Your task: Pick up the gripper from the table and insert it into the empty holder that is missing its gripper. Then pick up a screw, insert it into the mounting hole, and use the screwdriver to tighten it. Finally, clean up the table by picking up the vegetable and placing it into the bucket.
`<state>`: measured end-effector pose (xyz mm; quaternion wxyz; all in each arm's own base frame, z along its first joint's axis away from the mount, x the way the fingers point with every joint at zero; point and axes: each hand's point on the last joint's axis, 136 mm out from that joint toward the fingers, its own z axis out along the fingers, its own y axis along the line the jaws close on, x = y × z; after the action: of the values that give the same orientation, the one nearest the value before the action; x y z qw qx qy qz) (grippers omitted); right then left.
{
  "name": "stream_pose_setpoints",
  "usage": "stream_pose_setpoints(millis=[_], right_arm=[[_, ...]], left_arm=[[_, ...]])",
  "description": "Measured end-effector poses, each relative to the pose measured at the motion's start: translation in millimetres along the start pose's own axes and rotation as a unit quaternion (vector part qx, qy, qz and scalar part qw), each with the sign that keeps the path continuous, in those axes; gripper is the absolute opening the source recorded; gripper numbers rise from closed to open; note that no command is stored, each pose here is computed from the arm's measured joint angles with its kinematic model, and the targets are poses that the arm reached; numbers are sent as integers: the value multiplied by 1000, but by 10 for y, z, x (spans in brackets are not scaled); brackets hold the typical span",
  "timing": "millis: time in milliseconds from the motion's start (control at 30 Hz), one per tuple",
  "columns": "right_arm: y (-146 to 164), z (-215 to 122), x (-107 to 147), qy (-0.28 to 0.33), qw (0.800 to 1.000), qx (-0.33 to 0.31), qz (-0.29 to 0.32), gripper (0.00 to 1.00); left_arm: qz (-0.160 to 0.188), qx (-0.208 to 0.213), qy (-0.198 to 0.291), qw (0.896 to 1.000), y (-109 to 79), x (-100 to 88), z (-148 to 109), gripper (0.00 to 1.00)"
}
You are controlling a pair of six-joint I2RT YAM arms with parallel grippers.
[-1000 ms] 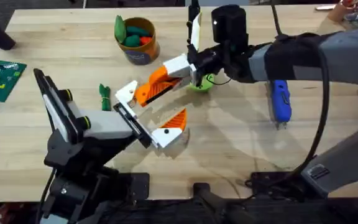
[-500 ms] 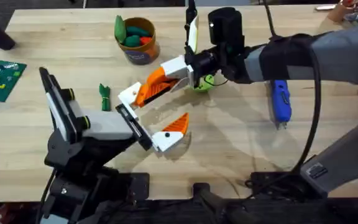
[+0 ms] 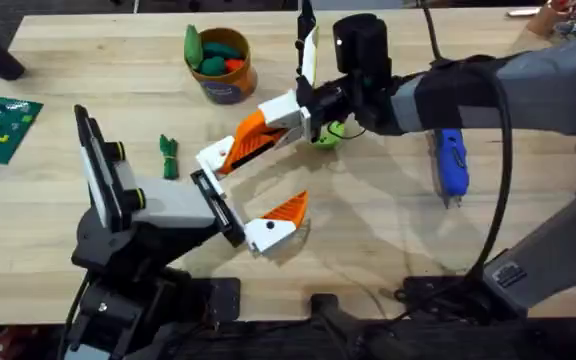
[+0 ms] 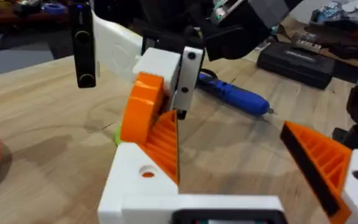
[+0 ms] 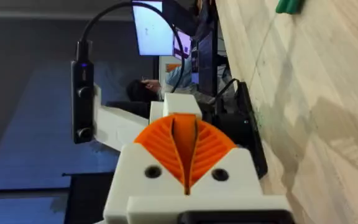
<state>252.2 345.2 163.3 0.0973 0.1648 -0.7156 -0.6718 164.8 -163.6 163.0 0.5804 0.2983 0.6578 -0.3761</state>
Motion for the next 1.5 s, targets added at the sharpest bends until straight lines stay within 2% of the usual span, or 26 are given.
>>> stream_pose_setpoints(millis=[600, 633, 767, 800, 867, 933, 1200, 1367, 1500], right_arm=[[-3, 75, 11, 1, 1000, 4, -5, 22], [-3, 76, 12, 1, 1000, 4, -4, 68], [-89, 102, -21, -11, 1000, 16, 1, 638], [-128, 104, -26, -12, 1000, 18, 6, 739], [-196, 108, -30, -15, 1000, 23, 12, 881], [-222, 108, -37, -17, 999, 25, 14, 964], [-228, 82, -54, -20, 999, 25, 14, 991], [-208, -26, -98, -26, 999, 19, 12, 992], [-203, -101, -120, -30, 999, 15, 17, 992]], left_arm=[[-4, -1, 0, 1000, 5, 0, 0, 986], [-4, -1, 0, 1000, 5, 1, 0, 986], [8, -4, -1, 1000, 13, -7, -1, 986], [11, -5, -1, 1000, 18, -9, -1, 986], [14, -9, -1, 1000, 30, -9, -2, 986], [16, -11, -2, 1000, 39, -13, -2, 986], [23, -11, -2, 1000, 37, -13, -3, 986], [21, 27, 3, 999, -100, 10, 2, 986], [20, 41, 5, 999, -150, 20, 0, 986]])
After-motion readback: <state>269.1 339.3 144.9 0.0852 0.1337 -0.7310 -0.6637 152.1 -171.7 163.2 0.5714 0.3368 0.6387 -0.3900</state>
